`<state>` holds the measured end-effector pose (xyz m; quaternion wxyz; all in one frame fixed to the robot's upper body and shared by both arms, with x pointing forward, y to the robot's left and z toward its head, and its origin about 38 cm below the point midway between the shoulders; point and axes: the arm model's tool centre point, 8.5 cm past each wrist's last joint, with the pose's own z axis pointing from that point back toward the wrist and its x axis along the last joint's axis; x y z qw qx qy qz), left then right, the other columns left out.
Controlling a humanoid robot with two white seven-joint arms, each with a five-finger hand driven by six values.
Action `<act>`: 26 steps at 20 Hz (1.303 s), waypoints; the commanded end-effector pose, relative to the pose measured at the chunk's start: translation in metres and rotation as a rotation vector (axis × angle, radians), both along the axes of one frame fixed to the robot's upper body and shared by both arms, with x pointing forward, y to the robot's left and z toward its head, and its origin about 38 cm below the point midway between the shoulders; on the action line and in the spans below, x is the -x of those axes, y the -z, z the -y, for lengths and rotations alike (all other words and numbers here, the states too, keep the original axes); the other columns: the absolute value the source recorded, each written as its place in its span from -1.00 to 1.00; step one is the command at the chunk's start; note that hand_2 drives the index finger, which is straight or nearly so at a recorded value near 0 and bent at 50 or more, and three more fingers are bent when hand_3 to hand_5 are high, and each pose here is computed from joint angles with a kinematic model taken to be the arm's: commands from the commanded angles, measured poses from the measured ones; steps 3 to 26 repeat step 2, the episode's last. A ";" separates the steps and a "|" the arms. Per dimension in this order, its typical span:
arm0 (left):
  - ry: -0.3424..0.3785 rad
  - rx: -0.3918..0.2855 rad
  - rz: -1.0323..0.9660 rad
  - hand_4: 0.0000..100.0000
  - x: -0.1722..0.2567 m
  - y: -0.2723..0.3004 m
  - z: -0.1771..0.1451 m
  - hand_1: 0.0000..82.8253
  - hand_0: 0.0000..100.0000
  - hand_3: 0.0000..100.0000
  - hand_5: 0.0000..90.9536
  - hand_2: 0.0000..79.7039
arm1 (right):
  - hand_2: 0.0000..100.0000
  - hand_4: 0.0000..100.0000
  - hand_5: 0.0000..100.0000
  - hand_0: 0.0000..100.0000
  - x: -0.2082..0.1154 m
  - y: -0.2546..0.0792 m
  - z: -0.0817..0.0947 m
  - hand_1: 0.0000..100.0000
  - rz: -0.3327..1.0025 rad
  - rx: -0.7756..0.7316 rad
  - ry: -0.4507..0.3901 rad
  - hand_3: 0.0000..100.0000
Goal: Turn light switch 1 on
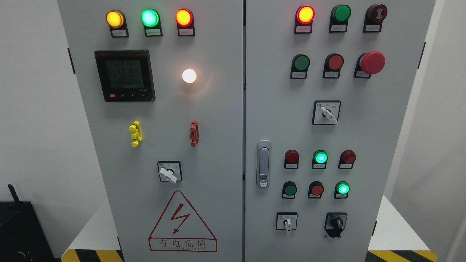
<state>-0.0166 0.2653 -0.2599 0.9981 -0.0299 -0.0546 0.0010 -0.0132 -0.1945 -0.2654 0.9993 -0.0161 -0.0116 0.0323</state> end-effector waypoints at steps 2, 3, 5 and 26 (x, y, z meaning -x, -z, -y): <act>0.048 -0.003 -0.056 -1.00 0.017 -0.002 -0.003 -1.00 -0.55 -1.00 -1.00 -1.00 | -1.00 -1.00 -1.00 -1.00 0.000 0.000 0.000 -1.00 -0.002 -0.002 0.024 -1.00; 0.048 -0.003 -0.056 -1.00 0.017 -0.002 -0.003 -1.00 -0.55 -1.00 -1.00 -1.00 | -1.00 -1.00 -1.00 -1.00 0.000 0.000 0.000 -1.00 -0.002 -0.002 0.024 -1.00; 0.048 -0.003 -0.056 -1.00 0.017 -0.002 -0.003 -1.00 -0.55 -1.00 -1.00 -1.00 | -1.00 -1.00 -1.00 -1.00 0.000 0.000 0.000 -1.00 -0.002 -0.002 0.024 -1.00; 0.048 -0.003 -0.056 -1.00 0.017 -0.002 -0.003 -1.00 -0.55 -1.00 -1.00 -1.00 | -1.00 -1.00 -1.00 -1.00 0.000 0.000 0.000 -1.00 -0.002 -0.002 0.024 -1.00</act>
